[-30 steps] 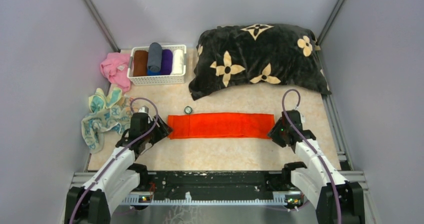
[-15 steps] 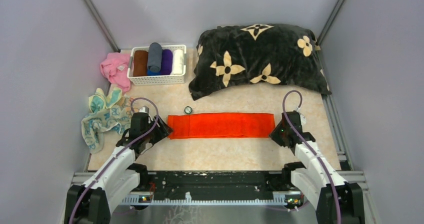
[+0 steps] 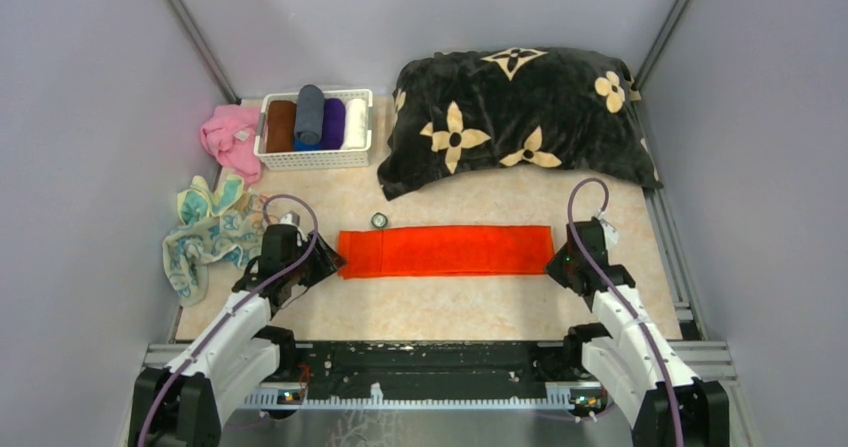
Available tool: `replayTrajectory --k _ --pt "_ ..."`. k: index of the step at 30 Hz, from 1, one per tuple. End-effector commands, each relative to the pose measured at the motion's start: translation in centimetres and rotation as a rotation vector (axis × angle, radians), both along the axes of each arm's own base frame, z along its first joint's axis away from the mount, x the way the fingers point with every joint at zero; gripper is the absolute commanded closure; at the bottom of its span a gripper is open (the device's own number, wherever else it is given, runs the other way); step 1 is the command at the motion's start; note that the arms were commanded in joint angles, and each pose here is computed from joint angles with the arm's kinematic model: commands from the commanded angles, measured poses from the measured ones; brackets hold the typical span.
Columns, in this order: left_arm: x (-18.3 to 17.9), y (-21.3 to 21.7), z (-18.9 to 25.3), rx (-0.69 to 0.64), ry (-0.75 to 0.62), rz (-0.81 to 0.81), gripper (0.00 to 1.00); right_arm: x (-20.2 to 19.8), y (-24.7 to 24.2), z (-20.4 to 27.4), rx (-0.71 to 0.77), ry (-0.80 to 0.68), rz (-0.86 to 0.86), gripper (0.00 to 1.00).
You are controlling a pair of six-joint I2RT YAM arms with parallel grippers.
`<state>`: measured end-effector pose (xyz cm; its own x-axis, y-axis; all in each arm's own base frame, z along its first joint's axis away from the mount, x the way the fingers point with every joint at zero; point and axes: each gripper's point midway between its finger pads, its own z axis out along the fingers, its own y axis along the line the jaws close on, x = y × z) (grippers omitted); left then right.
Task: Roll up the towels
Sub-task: Fold the towel at the center of the board.
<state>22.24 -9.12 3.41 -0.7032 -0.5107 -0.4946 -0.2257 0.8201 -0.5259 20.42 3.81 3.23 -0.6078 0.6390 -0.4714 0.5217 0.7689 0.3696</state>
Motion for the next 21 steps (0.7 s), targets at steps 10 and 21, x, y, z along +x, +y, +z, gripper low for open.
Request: replayTrajectory --k 10,21 --pt "0.1 -1.6 -0.6 -0.052 0.018 -0.086 0.56 2.4 0.1 2.1 -0.026 -0.067 0.045 1.0" --pt "0.4 -1.3 0.7 -0.04 -0.017 -0.077 0.96 3.2 -1.2 3.8 -0.107 -0.093 0.041 1.0"
